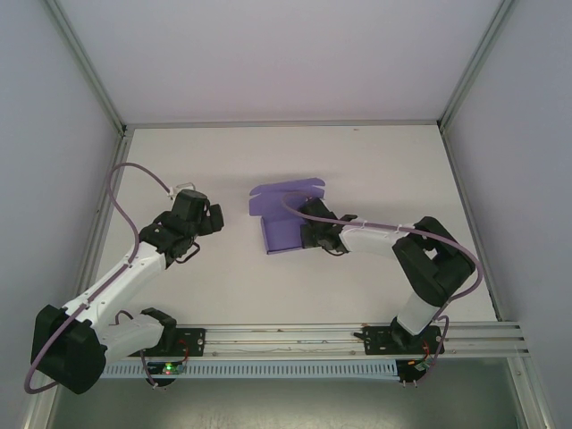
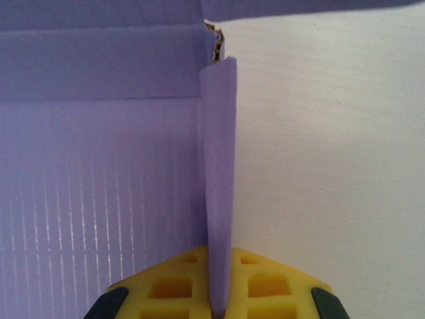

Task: Assemble paper box

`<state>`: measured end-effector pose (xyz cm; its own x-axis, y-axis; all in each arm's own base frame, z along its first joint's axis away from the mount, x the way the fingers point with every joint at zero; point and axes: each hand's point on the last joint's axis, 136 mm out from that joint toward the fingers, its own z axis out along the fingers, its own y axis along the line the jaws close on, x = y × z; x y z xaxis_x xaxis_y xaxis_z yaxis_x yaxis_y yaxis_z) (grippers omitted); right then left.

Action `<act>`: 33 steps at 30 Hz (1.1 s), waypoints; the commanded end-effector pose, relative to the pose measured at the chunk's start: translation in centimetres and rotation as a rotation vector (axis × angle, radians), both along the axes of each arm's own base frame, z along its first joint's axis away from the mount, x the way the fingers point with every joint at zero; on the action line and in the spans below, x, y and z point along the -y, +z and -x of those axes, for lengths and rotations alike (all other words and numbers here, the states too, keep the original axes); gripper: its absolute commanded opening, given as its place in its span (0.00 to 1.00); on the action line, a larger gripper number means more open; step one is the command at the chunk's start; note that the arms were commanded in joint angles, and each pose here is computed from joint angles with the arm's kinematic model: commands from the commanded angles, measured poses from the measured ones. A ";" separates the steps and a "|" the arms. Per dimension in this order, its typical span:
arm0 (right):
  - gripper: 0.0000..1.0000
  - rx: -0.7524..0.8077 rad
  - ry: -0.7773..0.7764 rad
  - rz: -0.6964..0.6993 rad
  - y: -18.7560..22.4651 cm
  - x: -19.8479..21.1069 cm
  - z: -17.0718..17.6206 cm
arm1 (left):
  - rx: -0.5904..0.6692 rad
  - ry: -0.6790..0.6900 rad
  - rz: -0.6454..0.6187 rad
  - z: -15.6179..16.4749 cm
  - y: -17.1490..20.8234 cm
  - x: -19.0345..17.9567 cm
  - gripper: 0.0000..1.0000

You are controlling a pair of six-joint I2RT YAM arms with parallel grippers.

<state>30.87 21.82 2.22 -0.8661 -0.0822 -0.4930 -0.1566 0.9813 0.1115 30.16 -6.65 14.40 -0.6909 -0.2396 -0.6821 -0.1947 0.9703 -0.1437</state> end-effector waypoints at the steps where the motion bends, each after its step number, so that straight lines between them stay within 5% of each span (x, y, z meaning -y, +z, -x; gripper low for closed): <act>1: 0.15 -0.034 -0.013 0.071 -0.5 1.0 0.8 | -0.006 -0.024 -0.015 0.3 -0.2 -0.1 1.00; 4: 0.27 0.009 -0.004 0.052 1.3 0.6 0.3 | 0.000 -0.041 -0.003 0.2 -0.1 0.3 1.00; 9: 0.34 0.056 0.000 0.040 2.9 0.3 -0.6 | 0.003 -0.057 0.004 -0.1 -0.1 0.7 0.99; 24: 0.39 0.019 -0.013 0.060 1.0 0.5 -1.0 | -0.001 -0.090 0.006 -0.3 -0.1 1.2 1.00; 29: 0.42 0.110 0.006 0.036 4.3 0.5 -1.7 | 0.061 -0.300 0.091 -0.4 1.5 4.8 1.00; 33: 0.60 0.196 0.038 0.023 7.8 0.9 -2.3 | 0.141 -0.503 0.173 -0.4 3.7 8.4 1.00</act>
<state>32.46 21.82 7.07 -0.8054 -0.1149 -0.5814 -0.1950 0.9778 0.0769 30.25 -11.78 15.38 -0.7234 -0.0965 -0.6837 0.1097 0.9616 -0.2518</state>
